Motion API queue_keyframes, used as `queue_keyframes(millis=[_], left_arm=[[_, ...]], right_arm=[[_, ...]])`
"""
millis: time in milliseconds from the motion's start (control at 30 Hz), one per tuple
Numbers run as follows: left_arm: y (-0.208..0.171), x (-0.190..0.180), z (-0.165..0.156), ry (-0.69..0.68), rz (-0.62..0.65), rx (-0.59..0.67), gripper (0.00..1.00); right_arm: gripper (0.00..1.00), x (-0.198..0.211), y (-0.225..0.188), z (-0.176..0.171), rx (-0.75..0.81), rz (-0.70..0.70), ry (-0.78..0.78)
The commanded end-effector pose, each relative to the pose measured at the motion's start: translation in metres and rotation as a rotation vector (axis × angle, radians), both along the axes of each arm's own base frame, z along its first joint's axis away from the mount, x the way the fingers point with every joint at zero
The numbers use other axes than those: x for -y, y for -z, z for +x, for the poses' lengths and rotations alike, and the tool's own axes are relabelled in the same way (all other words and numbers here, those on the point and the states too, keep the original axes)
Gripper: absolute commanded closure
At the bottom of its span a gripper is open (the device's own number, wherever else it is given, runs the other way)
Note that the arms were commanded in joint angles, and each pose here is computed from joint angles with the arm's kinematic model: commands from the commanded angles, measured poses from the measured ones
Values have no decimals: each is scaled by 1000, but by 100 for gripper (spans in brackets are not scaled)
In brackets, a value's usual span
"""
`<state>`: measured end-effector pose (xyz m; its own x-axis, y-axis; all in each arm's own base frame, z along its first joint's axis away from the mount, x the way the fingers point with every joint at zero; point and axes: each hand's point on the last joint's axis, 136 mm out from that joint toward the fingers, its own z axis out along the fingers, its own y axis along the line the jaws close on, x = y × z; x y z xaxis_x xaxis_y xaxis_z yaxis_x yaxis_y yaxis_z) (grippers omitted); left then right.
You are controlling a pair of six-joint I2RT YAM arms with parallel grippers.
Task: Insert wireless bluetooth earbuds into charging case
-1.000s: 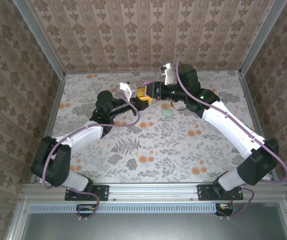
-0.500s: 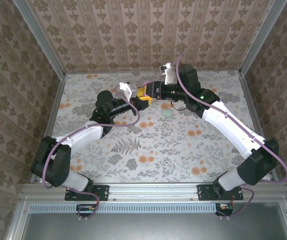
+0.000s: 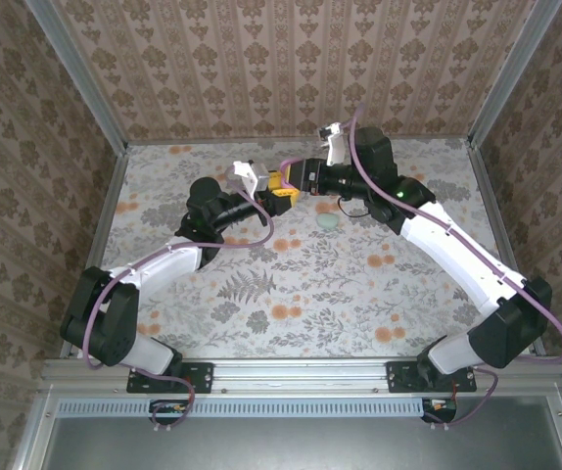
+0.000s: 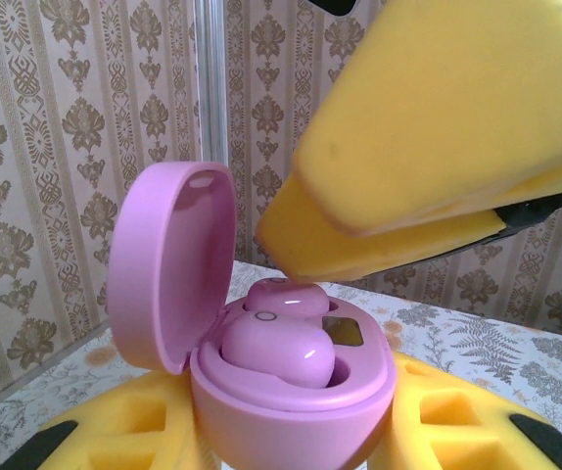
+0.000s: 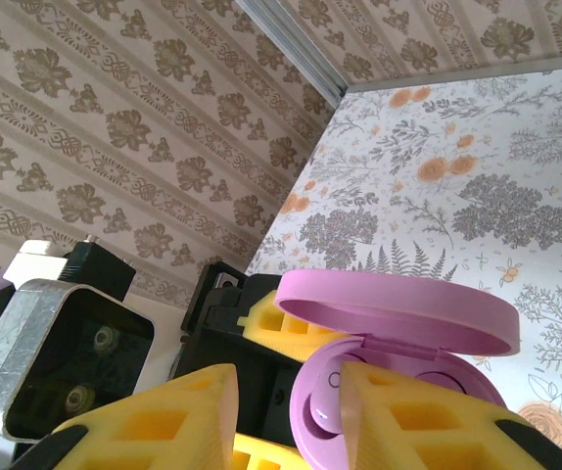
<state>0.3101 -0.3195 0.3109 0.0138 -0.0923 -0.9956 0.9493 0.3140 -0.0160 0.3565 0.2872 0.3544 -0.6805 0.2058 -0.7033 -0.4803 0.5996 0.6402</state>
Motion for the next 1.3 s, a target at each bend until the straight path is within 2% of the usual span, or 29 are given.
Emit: queue_keyframes(millis=[0, 167, 367, 533, 700, 933, 1267], left_arm=[[-32, 0, -7, 10, -47, 92, 73], [-32, 1, -7, 17, -46, 89, 74], [-30, 5, -7, 35, -41, 87, 74], [-18, 19, -22, 119, 25, 98, 73], [-7, 36, -41, 207, 111, 115, 73], [2, 51, -59, 287, 202, 147, 73], [1, 50, -57, 263, 211, 152, 74]], right_arm=[[65, 8, -20, -5, 56, 26, 22], [65, 19, -39, -16, 130, 51, 49], [64, 50, -44, -17, 181, 26, 168], [63, 89, -28, -3, 89, 45, 326], [58, 111, -19, 4, 19, 74, 370], [54, 106, -3, 11, -109, 49, 287], [54, 79, 19, 4, -229, 28, 118]])
